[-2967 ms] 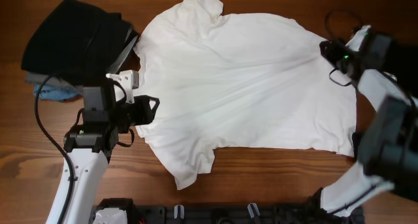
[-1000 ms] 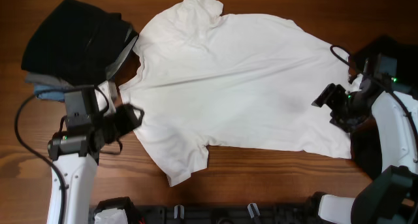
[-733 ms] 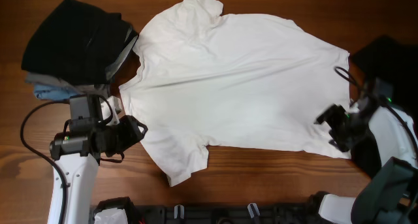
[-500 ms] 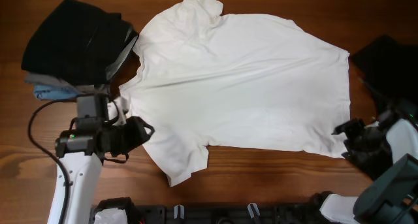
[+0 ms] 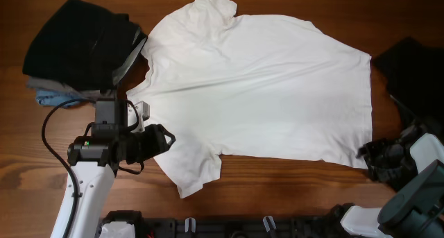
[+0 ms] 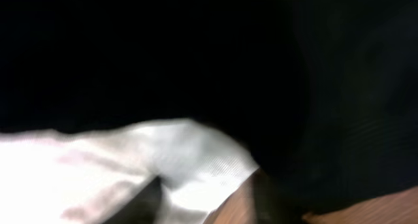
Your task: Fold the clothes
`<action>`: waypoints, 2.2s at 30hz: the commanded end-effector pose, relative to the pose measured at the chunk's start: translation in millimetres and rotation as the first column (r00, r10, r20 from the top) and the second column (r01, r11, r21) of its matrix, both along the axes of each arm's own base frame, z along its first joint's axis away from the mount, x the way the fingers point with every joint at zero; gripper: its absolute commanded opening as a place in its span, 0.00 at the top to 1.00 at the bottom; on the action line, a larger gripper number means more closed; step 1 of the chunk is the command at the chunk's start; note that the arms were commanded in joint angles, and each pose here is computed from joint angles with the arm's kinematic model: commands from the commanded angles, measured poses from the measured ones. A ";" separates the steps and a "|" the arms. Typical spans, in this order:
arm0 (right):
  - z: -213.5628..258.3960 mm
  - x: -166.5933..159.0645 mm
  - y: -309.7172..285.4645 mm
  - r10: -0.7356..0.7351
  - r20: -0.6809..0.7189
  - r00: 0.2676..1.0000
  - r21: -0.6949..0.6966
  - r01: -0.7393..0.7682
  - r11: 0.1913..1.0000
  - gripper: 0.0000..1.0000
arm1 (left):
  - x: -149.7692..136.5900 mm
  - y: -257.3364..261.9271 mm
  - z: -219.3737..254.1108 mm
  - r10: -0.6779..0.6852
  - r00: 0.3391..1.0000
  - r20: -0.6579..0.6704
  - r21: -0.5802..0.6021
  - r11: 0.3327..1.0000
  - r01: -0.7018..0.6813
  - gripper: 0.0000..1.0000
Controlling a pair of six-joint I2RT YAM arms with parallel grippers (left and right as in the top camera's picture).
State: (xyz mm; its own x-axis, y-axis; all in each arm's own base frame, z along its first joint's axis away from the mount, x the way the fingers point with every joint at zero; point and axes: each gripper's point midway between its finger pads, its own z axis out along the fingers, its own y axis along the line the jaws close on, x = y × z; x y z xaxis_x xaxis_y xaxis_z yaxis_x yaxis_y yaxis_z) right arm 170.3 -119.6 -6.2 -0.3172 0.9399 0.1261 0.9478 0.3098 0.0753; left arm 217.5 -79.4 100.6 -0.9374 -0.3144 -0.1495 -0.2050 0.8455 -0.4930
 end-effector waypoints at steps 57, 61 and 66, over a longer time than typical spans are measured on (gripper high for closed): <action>64.7 77.8 15.0 0.177 0.472 0.864 0.023 -0.212 0.977 0.96 | 21.0 -8.4 -22.6 0.227 0.961 -0.161 -0.148 0.957 -0.250 0.96; 64.8 78.2 14.5 0.180 0.474 0.862 0.019 -0.215 0.977 0.96 | 45.6 8.4 -24.8 0.261 0.965 -0.035 -0.063 0.963 -0.263 0.96; 65.0 79.1 13.6 0.182 0.477 0.860 0.014 -0.214 0.977 0.96 | 67.1 15.3 -19.8 0.248 0.965 0.083 -0.026 0.969 -0.247 0.96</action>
State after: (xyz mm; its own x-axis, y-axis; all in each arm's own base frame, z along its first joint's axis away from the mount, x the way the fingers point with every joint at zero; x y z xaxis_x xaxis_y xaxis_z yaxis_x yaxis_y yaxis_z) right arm 242.0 -102.8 49.2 -0.5196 0.8543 0.0104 0.7439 0.4464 0.4973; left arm 269.9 -75.1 78.1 -0.8201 -0.5616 -0.1100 -0.4112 0.7120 -0.5692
